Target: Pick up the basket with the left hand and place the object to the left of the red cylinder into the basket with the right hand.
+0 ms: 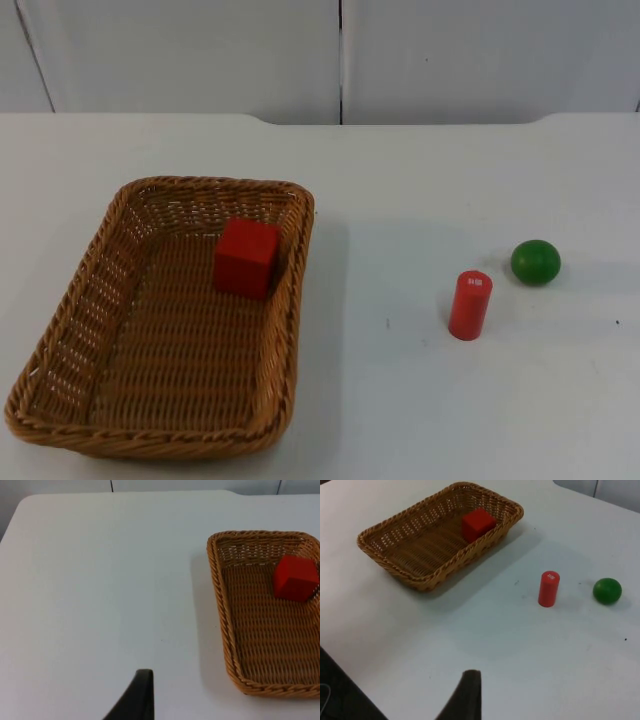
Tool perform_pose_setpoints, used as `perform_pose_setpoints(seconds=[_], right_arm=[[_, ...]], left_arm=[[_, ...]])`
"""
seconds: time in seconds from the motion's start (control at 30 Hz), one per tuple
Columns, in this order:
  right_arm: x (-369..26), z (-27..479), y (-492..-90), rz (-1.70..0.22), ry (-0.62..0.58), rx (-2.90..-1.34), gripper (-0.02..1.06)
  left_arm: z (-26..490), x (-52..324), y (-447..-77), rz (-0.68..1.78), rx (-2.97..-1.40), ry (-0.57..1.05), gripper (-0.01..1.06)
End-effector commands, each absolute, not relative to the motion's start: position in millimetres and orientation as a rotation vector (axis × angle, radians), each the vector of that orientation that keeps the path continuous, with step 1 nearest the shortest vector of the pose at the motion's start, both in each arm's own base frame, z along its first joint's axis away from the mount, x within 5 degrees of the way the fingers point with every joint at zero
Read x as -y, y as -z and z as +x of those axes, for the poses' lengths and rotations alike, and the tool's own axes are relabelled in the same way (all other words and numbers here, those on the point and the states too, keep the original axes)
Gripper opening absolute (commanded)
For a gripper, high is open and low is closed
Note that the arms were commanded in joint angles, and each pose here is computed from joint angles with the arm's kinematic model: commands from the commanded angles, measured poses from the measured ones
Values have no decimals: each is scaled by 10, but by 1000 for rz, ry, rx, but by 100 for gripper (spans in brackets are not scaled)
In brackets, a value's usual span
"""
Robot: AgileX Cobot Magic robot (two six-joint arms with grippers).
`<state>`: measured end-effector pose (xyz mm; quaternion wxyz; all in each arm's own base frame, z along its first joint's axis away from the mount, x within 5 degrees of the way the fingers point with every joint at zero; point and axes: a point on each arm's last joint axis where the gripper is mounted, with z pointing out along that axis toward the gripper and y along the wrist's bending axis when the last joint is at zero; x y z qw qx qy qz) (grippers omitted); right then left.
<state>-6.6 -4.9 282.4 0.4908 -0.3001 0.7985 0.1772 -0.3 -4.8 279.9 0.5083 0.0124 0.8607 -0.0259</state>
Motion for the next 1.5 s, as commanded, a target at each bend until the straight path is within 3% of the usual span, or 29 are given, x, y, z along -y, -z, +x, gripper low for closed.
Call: perform_pose_setpoints(seconds=[0.0, 0.57, 0.67, 0.77, 1.47], right_arm=[[41, -62, -2799, -726, -437, -1945, 87], [41, -62, -2799, -726, -436, -1945, 87], [41, -62, -2799, -726, -436, -1945, 92], [41, -62, -2799, -726, -436, -1945, 105], [43, -60, -2799, -725, -433, -1945, 105]], left_arm=[[-11, 48, -2787, 33, -2071, 67, 105], [-7, 48, -2770, 33, -2080, 67, 105], [-7, 48, -2770, 33, -2080, 67, 105], [-7, 48, -2770, 33, -2080, 67, 105], [-18, 45, -2763, 33, -2095, 62, 105]])
